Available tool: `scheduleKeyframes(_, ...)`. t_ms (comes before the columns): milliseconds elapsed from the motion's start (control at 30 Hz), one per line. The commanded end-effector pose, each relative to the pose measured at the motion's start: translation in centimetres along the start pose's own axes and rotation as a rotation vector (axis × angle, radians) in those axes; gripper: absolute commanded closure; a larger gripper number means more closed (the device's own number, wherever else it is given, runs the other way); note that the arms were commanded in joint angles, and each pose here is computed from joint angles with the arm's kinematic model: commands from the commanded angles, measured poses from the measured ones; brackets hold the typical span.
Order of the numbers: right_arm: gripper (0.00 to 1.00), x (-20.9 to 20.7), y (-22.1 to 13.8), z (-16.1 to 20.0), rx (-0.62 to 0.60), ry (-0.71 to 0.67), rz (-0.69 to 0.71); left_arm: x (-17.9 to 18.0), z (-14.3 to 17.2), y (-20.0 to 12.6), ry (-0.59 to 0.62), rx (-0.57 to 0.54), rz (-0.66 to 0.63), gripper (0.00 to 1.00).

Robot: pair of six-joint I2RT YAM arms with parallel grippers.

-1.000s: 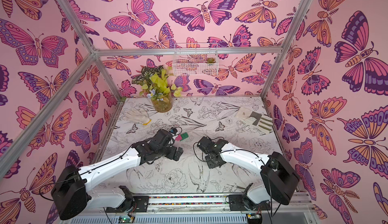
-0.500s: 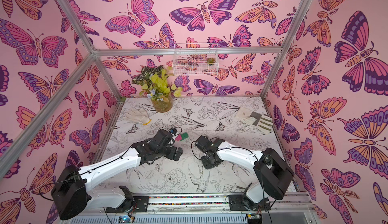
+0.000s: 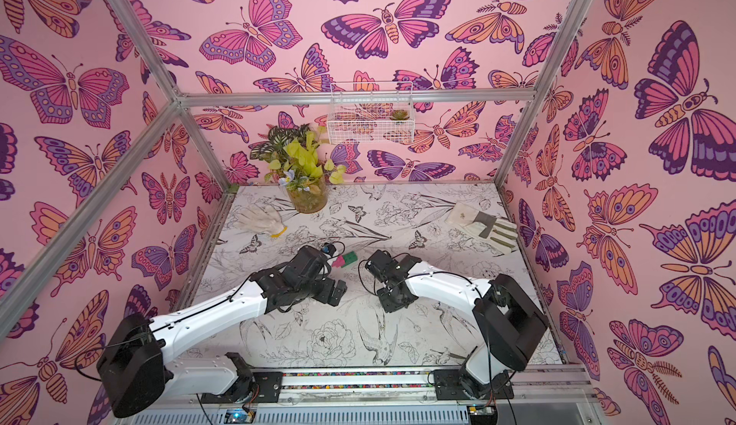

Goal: Assemble the letter v with lego
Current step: Assemble the lego brick with the lego brick.

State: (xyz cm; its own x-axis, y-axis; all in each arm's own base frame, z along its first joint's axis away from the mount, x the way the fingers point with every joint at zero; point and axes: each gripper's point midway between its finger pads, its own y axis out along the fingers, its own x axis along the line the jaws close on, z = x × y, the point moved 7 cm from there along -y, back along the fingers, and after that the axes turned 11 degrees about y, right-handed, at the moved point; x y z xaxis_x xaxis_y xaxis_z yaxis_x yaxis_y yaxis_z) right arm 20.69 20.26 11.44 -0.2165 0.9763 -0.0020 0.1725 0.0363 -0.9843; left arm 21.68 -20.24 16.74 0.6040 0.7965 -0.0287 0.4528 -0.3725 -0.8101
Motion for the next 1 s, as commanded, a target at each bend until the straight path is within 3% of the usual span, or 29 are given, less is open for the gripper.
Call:
scheduleKeyframes(0,0.95,0.3,0.8,-0.8,0.033,-0.015,0.033,0.1,0.9,0.0,0.002,0.021,-0.017,0.00)
scheduleKeyframes(467,0.96,-0.4,-2.1,-0.5,-0.037,0.089,-0.002,0.1,0.9,-1.0,-0.006,-0.016,-0.007,0.00)
scheduleKeyframes(967,0.95,0.0,0.7,-0.1,0.011,0.119,0.003,0.0,1.0,-1.5,-0.009,-0.031,0.004,0.00)
